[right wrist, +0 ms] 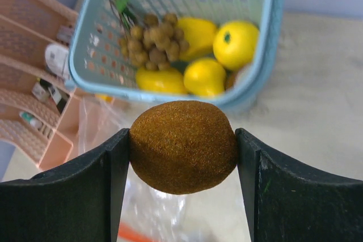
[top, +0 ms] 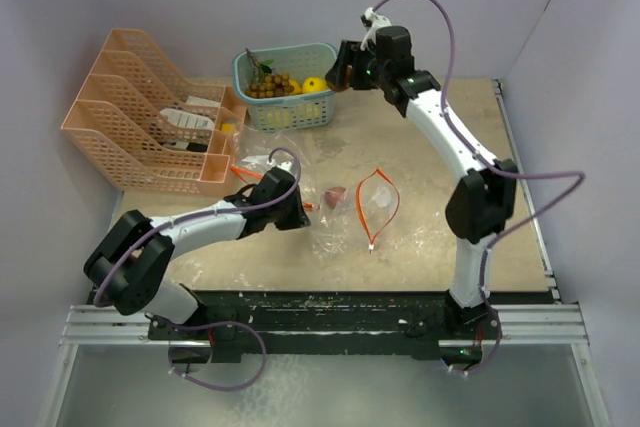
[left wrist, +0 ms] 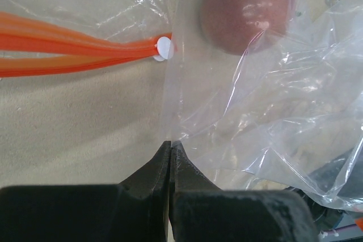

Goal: Open the zip-top bag and remove the fake food

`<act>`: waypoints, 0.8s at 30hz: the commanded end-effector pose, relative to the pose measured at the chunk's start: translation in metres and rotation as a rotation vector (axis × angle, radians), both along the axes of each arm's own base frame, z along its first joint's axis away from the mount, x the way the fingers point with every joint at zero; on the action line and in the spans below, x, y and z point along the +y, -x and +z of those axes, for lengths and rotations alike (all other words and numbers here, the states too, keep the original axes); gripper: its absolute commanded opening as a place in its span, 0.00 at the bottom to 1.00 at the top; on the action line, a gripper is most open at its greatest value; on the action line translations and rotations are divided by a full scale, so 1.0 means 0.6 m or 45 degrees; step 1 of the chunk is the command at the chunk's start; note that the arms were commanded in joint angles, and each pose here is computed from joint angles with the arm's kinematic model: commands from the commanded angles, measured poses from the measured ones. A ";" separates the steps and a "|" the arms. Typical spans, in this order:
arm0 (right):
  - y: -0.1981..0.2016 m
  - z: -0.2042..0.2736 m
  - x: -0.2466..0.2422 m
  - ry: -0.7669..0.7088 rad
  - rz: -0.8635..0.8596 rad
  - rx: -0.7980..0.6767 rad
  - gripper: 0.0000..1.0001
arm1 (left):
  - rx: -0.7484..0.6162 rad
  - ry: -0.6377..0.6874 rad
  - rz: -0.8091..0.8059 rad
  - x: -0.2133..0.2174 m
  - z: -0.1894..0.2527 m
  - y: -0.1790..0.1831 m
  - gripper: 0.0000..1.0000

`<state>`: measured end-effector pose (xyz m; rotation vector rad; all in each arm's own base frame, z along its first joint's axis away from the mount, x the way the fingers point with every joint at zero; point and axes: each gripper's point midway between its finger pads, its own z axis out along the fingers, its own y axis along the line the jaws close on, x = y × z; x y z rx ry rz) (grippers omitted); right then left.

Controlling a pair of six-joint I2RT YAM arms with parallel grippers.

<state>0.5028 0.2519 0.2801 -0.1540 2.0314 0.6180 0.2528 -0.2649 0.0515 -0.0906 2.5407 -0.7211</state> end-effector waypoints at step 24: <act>-0.062 0.206 0.109 -0.148 0.180 -0.590 1.00 | -0.103 0.091 0.037 0.000 0.076 -0.009 0.00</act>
